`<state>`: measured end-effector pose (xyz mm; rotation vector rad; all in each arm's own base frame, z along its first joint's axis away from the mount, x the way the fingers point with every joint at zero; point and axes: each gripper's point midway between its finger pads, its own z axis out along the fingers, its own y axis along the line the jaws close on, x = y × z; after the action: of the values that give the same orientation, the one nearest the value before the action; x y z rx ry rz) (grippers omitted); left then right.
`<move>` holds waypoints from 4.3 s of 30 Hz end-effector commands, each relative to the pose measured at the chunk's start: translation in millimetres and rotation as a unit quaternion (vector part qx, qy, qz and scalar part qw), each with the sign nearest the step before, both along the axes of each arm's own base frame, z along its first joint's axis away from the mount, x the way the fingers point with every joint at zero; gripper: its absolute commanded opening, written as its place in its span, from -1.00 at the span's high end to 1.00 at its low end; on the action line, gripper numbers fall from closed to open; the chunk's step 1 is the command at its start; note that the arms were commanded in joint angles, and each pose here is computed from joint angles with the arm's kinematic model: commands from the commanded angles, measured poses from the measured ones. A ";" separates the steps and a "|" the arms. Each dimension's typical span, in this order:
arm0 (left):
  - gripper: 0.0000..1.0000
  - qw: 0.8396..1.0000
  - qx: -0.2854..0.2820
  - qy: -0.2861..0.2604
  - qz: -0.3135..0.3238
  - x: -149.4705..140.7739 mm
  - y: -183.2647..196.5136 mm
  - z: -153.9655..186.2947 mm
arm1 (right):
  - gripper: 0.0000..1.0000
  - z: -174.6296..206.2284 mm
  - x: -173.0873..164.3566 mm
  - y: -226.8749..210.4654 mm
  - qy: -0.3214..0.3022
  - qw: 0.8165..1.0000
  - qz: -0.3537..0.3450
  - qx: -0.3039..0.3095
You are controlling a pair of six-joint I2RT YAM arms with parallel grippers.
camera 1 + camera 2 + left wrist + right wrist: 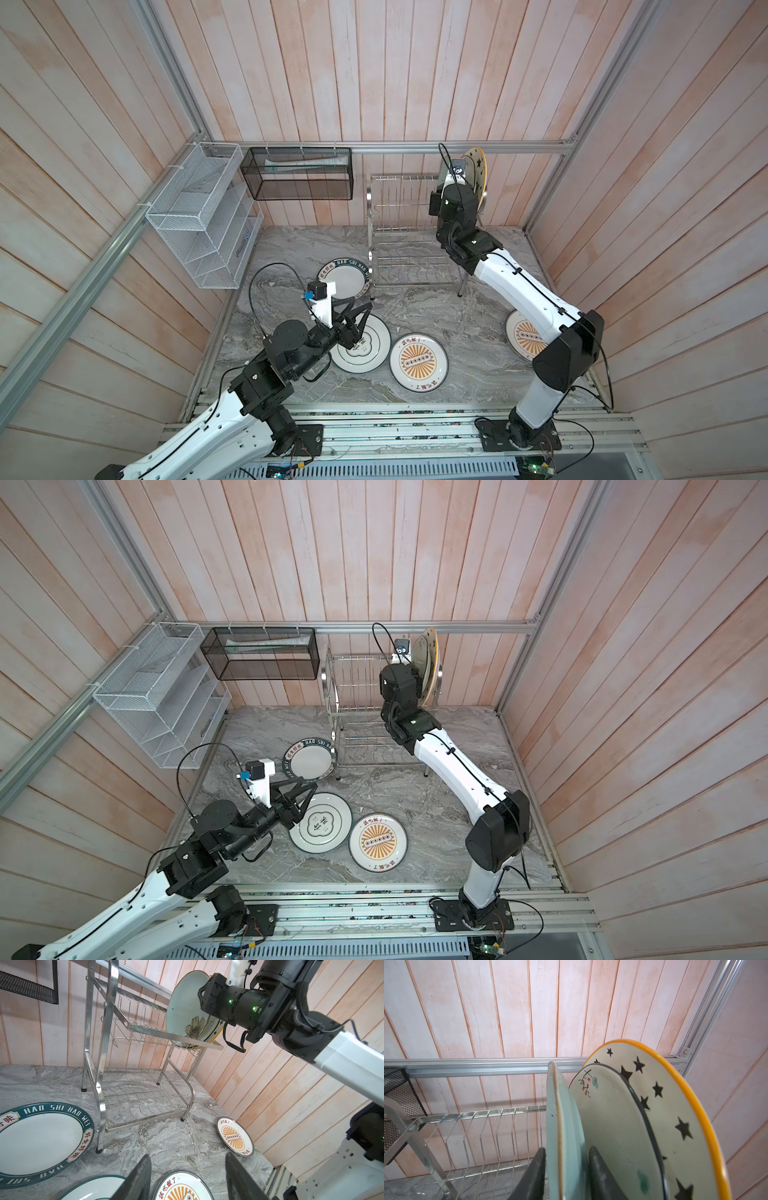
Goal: Load plates into a dish rack
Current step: Place the plate on the dish rack, then pick up the plate from the center of the table.
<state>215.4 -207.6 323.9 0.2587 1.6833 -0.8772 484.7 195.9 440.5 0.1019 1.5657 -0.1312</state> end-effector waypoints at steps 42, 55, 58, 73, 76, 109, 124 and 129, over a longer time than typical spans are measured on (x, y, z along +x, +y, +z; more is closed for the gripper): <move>-0.24 0.994 0.035 0.026 0.099 32.4 13.5 -11.6 | -0.37 119.4 -110.1 1.5 -0.150 0.959 0.237 0.042; -0.27 0.993 0.044 0.035 0.099 50.2 6.3 -6.8 | -0.36 42.1 -148.1 -8.9 -0.129 0.950 0.280 0.048; -0.27 0.994 0.022 0.045 0.102 58.3 15.8 -8.9 | -0.36 10.7 -151.2 -1.0 -0.101 0.944 0.307 0.067; -0.28 0.990 0.011 0.058 0.124 66.9 32.9 -17.0 | -0.26 -110.5 -167.5 29.9 0.043 0.914 0.395 0.083; -0.28 0.989 0.017 0.069 0.127 69.2 32.3 -24.8 | -0.26 -118.3 -170.0 31.2 0.050 0.910 0.401 0.087; -0.27 0.886 0.067 0.425 0.175 26.5 74.2 -224.8 | -0.17 -231.6 -171.3 69.3 0.219 0.852 0.454 0.143; -0.24 0.856 0.071 0.482 0.172 1.0 80.5 -259.0 | -0.03 -297.2 -195.7 98.4 0.320 0.791 0.486 0.191; -0.24 0.853 0.057 0.491 0.167 -4.3 78.4 -266.0 | 0.01 -300.7 -193.0 103.7 0.325 0.787 0.488 0.192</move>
<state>215.4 -128.8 61.8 -0.4615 2.6165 -0.6337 291.2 291.4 136.0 -0.4866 2.1370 1.0468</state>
